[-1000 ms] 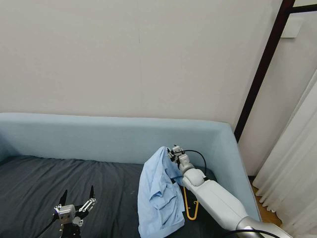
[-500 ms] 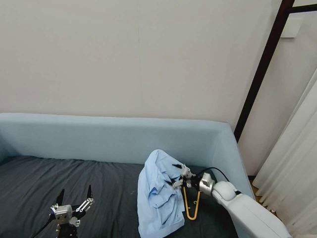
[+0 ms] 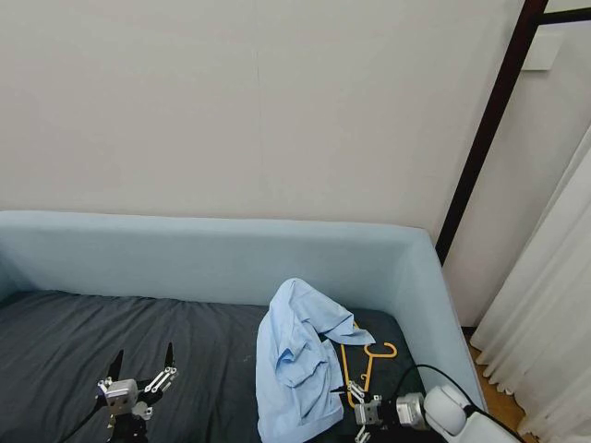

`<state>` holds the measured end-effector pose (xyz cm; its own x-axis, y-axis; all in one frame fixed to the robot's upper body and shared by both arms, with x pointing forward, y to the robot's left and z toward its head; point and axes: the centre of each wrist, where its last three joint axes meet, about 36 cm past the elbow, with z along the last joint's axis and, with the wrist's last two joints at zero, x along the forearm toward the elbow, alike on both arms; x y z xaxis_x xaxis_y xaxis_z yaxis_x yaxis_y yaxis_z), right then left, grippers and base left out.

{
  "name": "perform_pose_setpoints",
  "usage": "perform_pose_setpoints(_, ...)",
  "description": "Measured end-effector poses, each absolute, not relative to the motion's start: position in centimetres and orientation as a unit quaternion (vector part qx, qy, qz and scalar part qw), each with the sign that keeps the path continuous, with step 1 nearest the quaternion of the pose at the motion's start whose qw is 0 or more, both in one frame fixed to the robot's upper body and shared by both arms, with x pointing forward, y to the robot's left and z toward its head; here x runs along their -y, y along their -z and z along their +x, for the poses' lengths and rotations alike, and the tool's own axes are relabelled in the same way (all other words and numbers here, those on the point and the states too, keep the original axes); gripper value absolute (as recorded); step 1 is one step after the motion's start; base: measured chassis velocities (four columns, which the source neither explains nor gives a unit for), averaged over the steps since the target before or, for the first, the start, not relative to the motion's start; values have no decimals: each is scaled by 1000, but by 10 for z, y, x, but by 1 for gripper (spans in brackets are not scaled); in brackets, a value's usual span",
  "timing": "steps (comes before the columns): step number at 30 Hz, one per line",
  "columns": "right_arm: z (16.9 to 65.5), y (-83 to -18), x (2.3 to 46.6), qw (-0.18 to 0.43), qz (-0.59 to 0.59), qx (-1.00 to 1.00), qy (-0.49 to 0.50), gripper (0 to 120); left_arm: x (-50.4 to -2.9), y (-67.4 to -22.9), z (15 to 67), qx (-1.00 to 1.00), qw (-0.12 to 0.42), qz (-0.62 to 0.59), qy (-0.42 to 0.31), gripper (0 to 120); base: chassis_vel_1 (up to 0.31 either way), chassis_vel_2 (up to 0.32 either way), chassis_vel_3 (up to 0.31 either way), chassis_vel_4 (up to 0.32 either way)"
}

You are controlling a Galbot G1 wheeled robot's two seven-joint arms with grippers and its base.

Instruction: Pick up the clothes from the sofa and hang them on the clothes hanger.

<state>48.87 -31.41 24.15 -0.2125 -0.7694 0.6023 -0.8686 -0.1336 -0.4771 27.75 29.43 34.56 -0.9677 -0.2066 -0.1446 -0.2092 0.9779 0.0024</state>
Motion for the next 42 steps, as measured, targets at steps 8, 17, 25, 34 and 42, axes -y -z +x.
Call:
perform_pose_setpoints(8,475,-223,305,23,579,669,-465,100,-291,-344,277,-992,71,-108,-5,100,0,0,0,0)
perform_pose_setpoints(17,432,-198,289,-26,492,724,-483,100,-291,-343,277,-992,71,-108,-4,100,0,0,0,0)
perform_pose_setpoints(25,402,-192,283,-55,415,764,-491,100,-291,-343,278,-992,73,-106,-5,100,0,0,0,0)
perform_pose_setpoints(34,384,-193,279,-63,387,795,-463,100,-288,-340,279,-992,74,-103,-1,100,0,0,0,0)
perform_pose_setpoints(42,382,-187,270,-76,395,806,-433,95,-290,-340,279,-992,76,-103,-3,100,0,0,0,0)
